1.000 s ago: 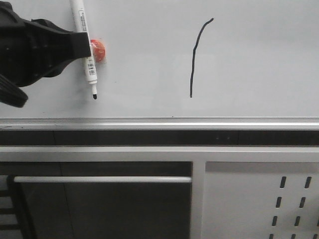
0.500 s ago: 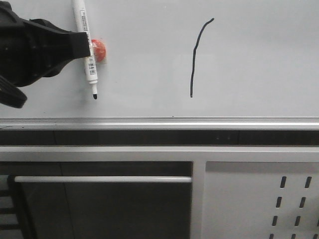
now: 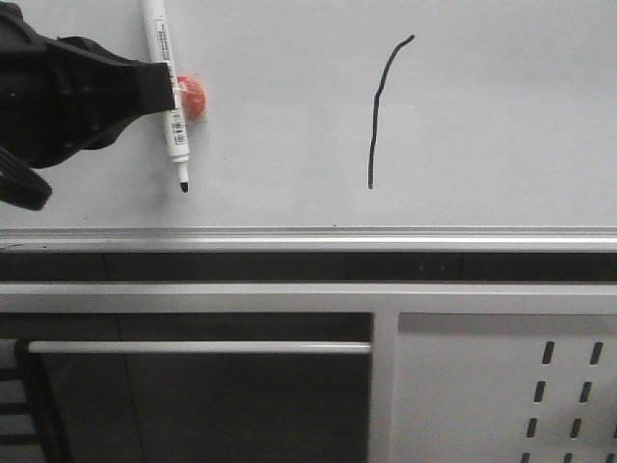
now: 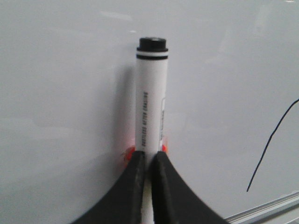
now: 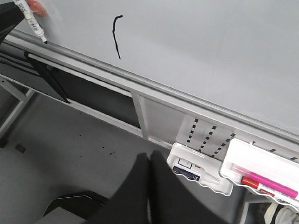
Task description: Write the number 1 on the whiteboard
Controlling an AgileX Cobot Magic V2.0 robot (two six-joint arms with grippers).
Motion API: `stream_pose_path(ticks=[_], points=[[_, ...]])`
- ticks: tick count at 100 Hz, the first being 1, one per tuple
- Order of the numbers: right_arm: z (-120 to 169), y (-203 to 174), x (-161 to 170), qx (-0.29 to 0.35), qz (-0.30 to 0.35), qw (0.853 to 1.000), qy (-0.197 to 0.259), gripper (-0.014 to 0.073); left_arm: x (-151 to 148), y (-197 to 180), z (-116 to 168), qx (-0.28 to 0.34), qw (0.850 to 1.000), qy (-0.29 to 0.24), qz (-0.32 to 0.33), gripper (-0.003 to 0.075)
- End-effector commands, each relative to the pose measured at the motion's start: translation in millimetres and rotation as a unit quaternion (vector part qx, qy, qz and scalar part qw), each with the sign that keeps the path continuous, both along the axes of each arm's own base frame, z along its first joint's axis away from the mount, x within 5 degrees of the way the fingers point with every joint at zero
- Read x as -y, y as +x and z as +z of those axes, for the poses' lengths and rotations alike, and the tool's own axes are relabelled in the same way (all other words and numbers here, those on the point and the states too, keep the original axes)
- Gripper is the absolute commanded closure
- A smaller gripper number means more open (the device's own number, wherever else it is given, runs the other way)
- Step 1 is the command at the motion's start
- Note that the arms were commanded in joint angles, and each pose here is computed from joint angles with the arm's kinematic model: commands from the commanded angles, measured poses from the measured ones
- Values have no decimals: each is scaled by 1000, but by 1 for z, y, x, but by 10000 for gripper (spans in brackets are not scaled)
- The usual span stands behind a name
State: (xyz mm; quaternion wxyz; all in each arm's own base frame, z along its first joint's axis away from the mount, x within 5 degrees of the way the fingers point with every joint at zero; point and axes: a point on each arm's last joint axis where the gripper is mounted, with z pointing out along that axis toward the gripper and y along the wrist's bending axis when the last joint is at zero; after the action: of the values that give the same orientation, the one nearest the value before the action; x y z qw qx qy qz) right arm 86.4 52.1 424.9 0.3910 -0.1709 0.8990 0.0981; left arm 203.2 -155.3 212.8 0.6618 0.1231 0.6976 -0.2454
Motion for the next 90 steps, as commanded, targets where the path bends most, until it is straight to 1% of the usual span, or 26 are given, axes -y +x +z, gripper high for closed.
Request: stream_pose_path(ticks=[1, 90], points=[[5, -1, 5, 13, -11, 1000, -8, 674, 0, 3, 19, 52, 998, -39, 10, 738], [5, -1, 5, 13, -11, 1000, -9, 674, 0, 3, 20, 57, 998, -39, 7, 738]])
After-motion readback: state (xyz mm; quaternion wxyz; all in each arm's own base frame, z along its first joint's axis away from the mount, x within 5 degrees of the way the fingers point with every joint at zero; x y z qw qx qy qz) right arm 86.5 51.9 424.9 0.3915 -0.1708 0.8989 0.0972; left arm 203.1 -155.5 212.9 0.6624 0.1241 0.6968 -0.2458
